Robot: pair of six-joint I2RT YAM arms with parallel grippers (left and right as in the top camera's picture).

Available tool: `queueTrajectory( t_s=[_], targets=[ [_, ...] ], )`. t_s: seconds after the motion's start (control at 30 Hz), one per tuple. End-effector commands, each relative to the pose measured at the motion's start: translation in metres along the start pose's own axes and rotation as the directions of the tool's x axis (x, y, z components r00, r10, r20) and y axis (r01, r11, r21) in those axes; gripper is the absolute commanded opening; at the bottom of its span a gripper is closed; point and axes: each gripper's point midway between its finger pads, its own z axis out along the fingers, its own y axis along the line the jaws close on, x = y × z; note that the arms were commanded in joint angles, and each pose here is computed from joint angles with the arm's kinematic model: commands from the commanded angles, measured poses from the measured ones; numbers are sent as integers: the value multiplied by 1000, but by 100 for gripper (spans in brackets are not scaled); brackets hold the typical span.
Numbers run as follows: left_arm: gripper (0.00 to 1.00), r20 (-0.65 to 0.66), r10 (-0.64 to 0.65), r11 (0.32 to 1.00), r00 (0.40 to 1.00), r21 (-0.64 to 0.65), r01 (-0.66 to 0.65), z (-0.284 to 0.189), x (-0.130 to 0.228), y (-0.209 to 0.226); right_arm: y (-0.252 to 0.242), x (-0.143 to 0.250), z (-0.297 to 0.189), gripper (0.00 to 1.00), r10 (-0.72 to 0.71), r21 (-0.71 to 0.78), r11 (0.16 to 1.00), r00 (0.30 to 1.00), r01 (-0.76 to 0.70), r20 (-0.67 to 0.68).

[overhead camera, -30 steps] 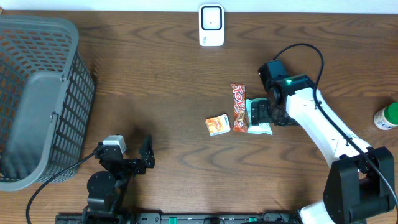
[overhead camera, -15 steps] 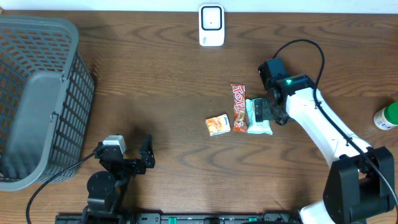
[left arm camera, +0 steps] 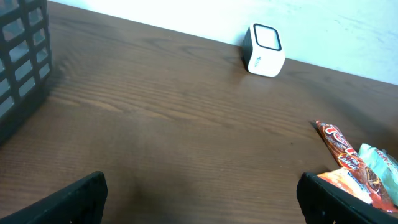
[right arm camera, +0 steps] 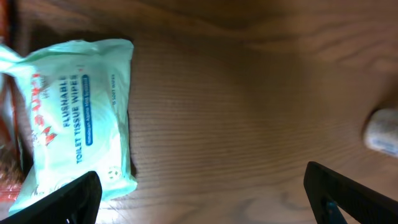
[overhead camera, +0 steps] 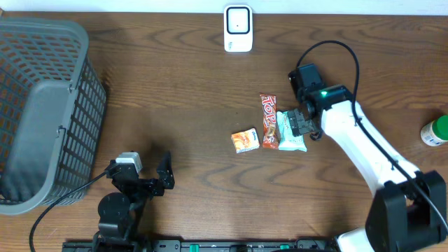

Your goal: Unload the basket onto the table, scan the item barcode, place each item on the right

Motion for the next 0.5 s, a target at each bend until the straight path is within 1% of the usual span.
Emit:
queueTrajectory(
  t_s=[0.0, 0.1, 0.37, 0.47],
  targets=[
    [98, -38, -12, 1000, 999, 0, 12, 1, 12, 2, -5, -6, -29, 99, -110, 59, 993, 991, 105, 81],
    [98, -38, -12, 1000, 999, 0, 12, 1, 12, 2, 3, -5, -40, 99, -160, 58, 986, 982, 155, 100],
    [98, -38, -12, 1000, 999, 0, 12, 1, 12, 2, 19, 8, -57, 99, -305, 158, 944, 949, 289, 83],
    [98, -38, -12, 1000, 999, 0, 12, 1, 12, 2, 25, 13, -60, 99, -340, 166, 931, 938, 324, 75]
  ],
)
